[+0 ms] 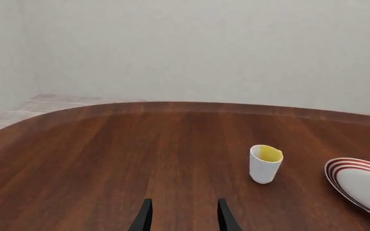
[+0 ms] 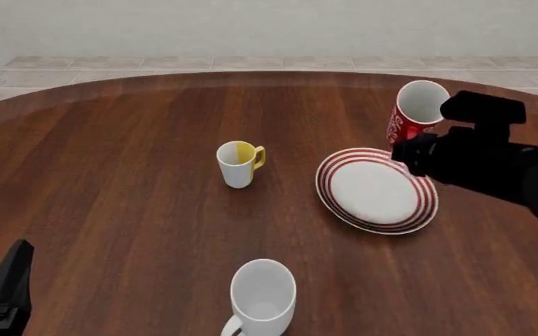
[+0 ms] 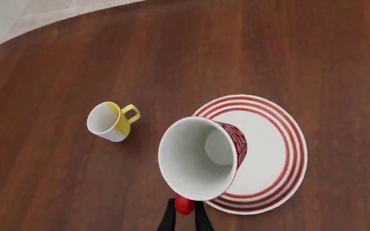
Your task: Pick up the red mug and put it on the plate
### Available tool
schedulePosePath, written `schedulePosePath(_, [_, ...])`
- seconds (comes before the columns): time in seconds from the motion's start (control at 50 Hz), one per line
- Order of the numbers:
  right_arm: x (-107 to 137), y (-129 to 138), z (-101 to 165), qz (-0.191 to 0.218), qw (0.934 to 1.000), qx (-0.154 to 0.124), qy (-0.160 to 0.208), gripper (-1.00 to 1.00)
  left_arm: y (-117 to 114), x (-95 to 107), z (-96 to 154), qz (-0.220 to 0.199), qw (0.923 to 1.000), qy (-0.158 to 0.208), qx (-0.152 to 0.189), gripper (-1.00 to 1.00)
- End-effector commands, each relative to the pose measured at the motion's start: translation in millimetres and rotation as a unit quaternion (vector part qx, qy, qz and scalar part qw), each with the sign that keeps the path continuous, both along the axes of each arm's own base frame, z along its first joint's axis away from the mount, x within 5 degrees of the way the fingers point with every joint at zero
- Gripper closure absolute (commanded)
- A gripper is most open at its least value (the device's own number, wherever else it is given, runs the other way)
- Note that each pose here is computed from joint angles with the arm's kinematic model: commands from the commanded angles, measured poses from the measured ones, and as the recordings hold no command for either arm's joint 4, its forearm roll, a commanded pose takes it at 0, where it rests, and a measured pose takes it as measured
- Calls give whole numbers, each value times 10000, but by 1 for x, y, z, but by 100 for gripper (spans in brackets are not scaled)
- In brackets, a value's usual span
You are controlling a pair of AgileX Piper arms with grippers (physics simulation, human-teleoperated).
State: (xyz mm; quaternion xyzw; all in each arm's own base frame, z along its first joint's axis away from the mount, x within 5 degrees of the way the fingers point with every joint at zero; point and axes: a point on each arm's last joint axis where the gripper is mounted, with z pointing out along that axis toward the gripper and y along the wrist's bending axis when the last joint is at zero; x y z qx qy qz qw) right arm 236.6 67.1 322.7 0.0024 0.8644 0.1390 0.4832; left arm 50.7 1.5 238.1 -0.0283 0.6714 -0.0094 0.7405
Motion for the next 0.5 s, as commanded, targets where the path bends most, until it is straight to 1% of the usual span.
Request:
schedulePosePath(0.02, [20,-6,4,-177,9998,-51,-83,100,0,0,-2,3,10000,4,2,-100])
schedulePosePath(0.1, [27,-7,1,-213,9997,-95,-65,100,0,1,-2,2,10000,6,-1,-100])
schedulePosePath(0.32, [40,-3,-8,-211,9997,-71,40,100,0,0,-1,11,10000,12,-13,-100])
schedulePosePath(0.44, [51,-1,-19,-216,9996,-111,149,100,0,0,0,17,10000,7,-22,-100])
schedulePosePath(0.5, [51,-2,-20,-209,9996,-148,137,100,0,0,0,15,10000,2,-26,-100])
